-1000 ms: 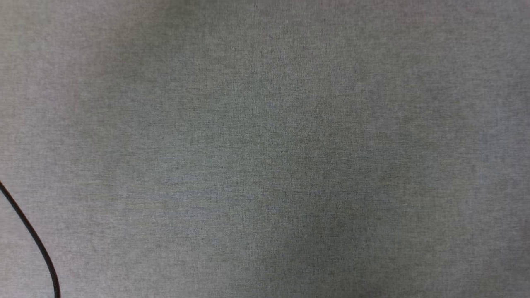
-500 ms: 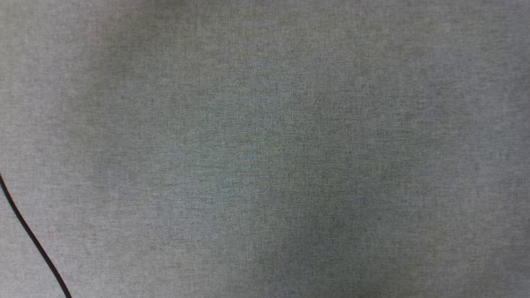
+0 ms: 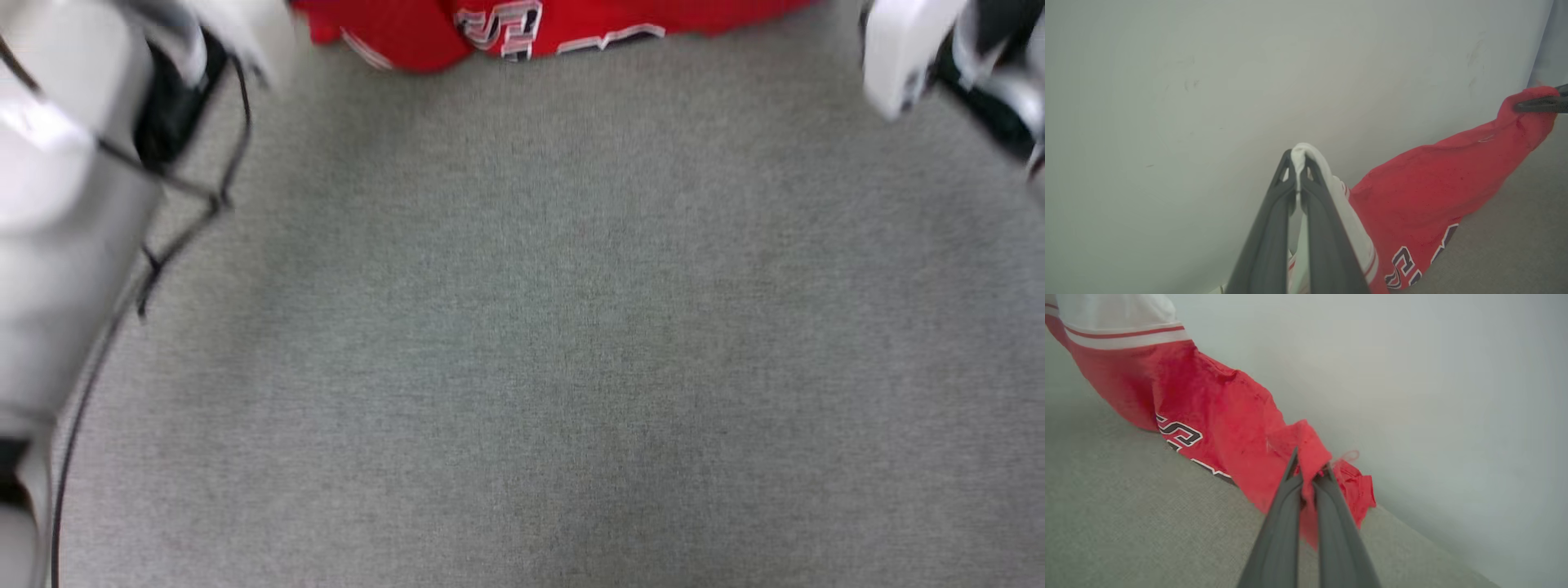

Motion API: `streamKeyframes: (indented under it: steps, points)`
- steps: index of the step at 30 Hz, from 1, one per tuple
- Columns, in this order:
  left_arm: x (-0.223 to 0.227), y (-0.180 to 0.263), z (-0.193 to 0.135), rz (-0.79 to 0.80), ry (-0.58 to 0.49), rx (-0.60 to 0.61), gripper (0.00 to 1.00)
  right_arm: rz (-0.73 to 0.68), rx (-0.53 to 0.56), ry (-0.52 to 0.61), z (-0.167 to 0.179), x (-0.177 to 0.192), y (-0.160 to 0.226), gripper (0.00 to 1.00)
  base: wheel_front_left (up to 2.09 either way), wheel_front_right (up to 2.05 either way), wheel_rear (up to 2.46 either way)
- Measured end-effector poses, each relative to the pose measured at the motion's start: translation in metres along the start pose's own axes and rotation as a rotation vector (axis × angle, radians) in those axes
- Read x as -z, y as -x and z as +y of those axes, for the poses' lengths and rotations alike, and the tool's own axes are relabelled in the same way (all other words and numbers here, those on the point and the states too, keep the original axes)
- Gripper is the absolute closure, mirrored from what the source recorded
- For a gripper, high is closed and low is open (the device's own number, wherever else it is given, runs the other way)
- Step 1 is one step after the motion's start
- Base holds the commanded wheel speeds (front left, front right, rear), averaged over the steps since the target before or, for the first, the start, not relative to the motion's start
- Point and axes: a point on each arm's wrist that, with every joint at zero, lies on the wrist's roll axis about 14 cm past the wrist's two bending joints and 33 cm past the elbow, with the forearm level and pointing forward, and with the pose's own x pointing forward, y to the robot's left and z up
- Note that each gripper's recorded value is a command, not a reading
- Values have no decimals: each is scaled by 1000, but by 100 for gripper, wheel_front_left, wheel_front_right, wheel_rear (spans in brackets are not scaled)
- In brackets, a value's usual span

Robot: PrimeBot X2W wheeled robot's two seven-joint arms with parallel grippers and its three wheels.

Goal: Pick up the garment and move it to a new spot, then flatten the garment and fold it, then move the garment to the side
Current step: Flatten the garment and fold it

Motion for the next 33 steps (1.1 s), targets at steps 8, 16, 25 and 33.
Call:
streamKeyframes:
  steps: [8,16,25,33]
  points:
    - [42,84,-57,136,103,53,100,85,-58,-46,33,41,62,100,0,0,0]
    - [72,175,-96,280,219,26,100,166,-80,-124,62,88,130,100,0,0,0]
    - [104,277,-133,452,311,-42,100,258,-79,-184,92,136,205,100,0,0,0]
    - [108,342,-159,519,413,-122,100,299,-70,-234,117,160,259,100,0,0,0]
